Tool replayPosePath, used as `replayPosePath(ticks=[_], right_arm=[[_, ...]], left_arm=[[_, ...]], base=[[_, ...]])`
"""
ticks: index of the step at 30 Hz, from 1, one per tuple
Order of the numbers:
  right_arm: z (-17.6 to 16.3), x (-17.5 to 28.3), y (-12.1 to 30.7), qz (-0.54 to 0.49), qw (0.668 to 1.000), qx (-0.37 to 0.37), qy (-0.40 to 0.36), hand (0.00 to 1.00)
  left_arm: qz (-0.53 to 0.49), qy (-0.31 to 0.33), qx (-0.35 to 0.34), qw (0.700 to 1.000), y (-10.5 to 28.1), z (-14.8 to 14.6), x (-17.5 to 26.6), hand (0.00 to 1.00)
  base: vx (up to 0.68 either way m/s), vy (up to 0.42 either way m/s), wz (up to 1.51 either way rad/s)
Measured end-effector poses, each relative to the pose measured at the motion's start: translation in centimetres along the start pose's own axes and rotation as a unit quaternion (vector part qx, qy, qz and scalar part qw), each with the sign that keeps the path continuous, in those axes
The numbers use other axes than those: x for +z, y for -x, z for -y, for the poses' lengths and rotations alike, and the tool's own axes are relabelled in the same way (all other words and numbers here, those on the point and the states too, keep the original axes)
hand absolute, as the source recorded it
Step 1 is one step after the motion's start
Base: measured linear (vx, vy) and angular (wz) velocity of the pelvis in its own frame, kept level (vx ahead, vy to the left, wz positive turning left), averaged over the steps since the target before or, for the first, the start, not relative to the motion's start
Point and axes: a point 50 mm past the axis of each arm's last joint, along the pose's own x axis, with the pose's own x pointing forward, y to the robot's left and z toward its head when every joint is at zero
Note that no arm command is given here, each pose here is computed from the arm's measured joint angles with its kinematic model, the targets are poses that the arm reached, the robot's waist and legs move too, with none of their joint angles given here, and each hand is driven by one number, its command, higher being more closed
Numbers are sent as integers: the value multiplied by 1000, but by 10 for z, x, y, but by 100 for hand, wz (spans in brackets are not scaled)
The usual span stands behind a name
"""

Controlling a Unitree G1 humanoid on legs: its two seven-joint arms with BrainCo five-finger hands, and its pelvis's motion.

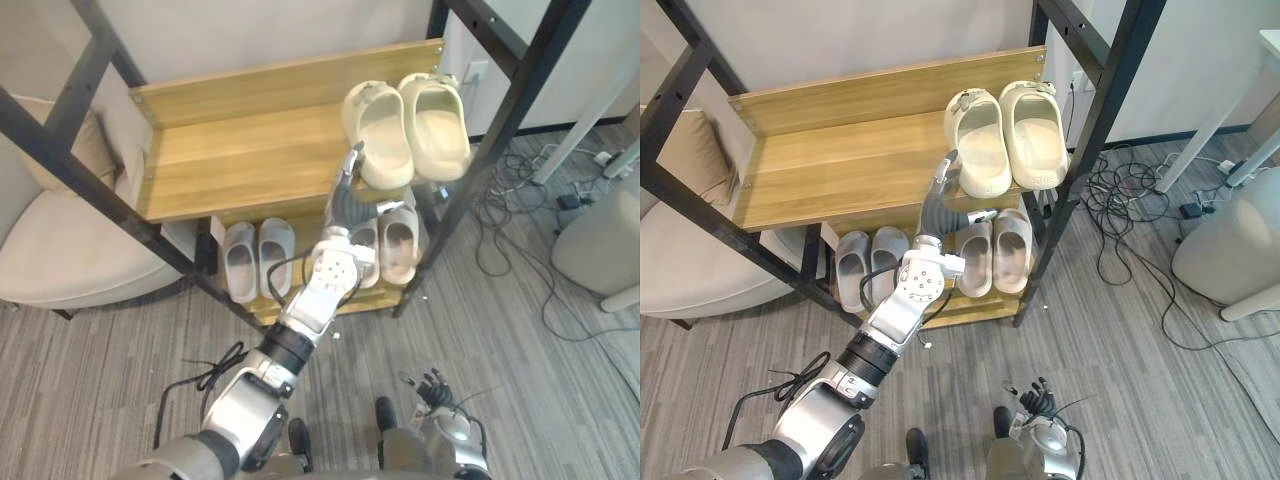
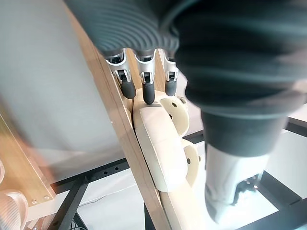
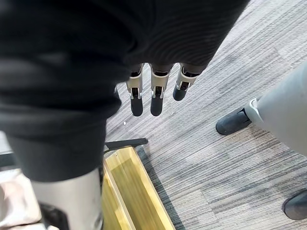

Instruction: Organize the slippers on the shoe rack

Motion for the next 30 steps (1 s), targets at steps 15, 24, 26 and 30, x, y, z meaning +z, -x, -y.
replayPosePath(ticks=[15,24,26,30], right_arm=[[3,-8,3,-11,1000,1,0,0],[-4,-21,9,-30,999,35,24,0],[-7,-26,11,-37,998,47,33,0],[-15,-30,14,-43,996,68,44,0]], left_arm=[[-22,-10,45,999,-12,-39,-10,0],[26,-13,65,997,-5,-69,3,0],[45,-1,60,997,0,-71,11,0],[110,39,21,993,20,-62,33,0]], base=[[7,8,9],[15,-4,24],[36,-12,38],[43,-12,31]])
